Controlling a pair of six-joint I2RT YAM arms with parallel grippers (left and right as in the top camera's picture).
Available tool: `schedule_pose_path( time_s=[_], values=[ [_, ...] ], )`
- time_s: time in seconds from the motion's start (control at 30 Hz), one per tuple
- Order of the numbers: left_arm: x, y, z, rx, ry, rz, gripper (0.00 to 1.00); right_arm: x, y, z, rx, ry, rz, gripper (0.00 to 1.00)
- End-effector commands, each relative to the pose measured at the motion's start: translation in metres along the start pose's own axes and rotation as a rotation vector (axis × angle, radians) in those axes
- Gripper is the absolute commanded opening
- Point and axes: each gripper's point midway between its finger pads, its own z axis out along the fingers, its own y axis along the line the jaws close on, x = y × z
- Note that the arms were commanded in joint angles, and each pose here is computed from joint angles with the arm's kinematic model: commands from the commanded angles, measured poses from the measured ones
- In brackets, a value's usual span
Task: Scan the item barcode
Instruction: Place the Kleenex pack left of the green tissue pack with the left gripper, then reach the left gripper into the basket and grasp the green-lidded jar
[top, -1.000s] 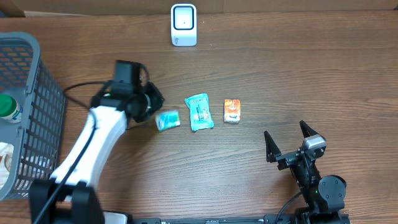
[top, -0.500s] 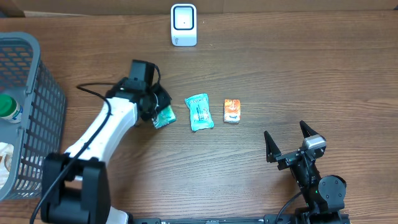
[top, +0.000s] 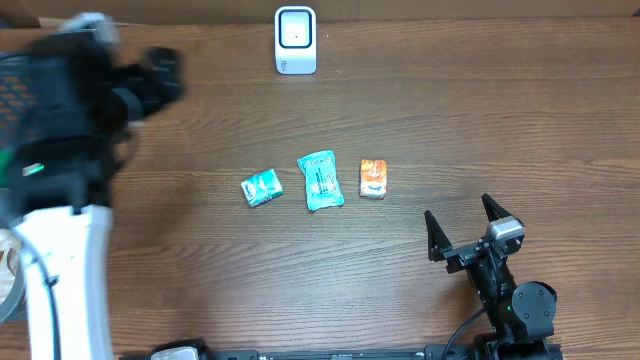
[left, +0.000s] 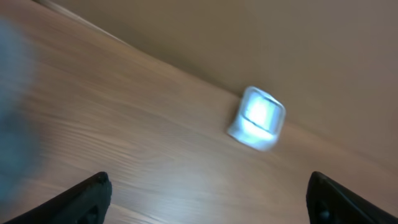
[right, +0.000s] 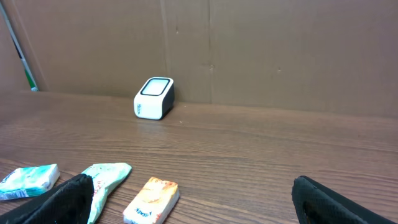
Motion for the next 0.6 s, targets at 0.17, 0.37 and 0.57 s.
schedule_pose_path(
  time_s=[0.17, 0.37, 0.57],
  values=[
    [-0.032, 0.178, -0.025, -0.495, -0.063, -0.099, 0.91, 0.002, 0.001, 0.000, -0.004, -0.004, 0.001, 1.00],
    [-0.006, 0.244, -0.006, -0.607, 0.097, -0.098, 0.92, 0.002, 0.001, 0.000, -0.005, -0.004, 0.001, 1.00],
    [0.018, 0.283, 0.026, -0.627, 0.256, 0.015, 0.87, 0.002, 0.001, 0.000, -0.005, -0.004, 0.001, 1.00]
  ],
)
